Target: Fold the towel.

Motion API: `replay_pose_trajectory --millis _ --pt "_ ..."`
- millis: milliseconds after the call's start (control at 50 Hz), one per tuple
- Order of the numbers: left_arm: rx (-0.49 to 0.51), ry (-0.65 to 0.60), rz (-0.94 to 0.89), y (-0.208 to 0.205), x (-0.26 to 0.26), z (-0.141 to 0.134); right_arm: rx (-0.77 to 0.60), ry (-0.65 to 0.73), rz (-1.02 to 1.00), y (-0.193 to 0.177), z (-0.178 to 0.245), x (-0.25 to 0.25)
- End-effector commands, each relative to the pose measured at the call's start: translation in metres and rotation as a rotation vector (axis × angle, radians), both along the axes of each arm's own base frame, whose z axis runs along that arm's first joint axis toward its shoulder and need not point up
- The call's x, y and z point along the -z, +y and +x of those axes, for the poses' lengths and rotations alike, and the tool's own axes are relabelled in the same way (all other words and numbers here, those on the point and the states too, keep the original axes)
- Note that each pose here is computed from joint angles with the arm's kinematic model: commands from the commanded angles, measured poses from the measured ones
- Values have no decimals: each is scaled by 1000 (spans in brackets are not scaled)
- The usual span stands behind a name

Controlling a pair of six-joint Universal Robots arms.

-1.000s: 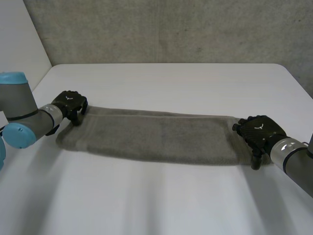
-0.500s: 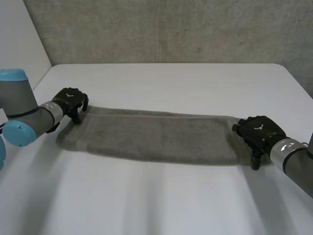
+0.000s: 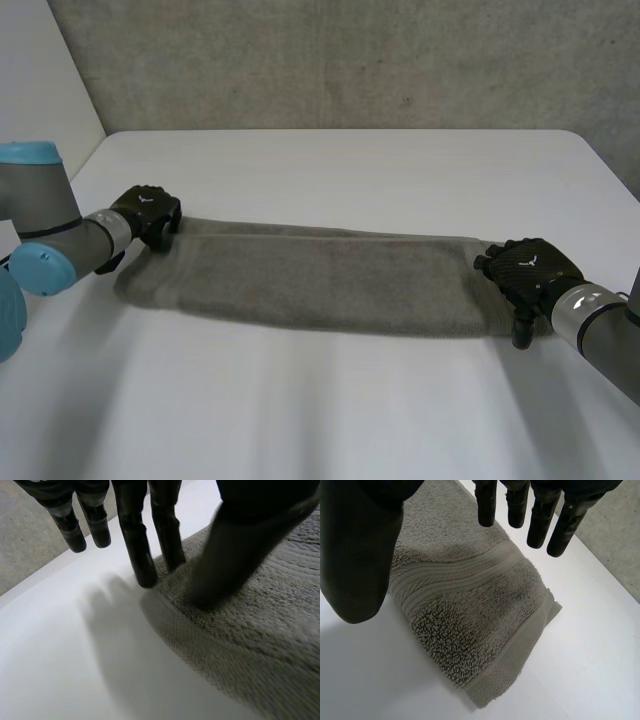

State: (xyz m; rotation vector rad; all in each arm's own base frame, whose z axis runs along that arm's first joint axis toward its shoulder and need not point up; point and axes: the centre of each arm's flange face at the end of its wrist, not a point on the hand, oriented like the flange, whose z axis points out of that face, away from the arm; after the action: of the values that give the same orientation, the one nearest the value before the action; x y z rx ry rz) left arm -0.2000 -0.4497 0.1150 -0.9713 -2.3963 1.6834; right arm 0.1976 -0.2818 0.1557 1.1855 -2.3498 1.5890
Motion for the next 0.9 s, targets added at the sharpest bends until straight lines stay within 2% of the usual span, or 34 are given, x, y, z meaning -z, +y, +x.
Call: replay_pose_trajectory --millis 20,240,460,580,900 --pt "0 -3 -19 1 -7 -3 0 0 0 0 0 0" --pt "-6 -14 -39 1 -12 -6 0 0 2 1 0 0" --pt "-4 6 -171 -15 -28 -17 0 1 5 1 0 1" --pt "-52 -7 -222 -30 -23 -18 5 2 2 0 -1 0" --pt "-54 -31 -147 -23 6 -17 30 -6 -10 -4 -7 -4"
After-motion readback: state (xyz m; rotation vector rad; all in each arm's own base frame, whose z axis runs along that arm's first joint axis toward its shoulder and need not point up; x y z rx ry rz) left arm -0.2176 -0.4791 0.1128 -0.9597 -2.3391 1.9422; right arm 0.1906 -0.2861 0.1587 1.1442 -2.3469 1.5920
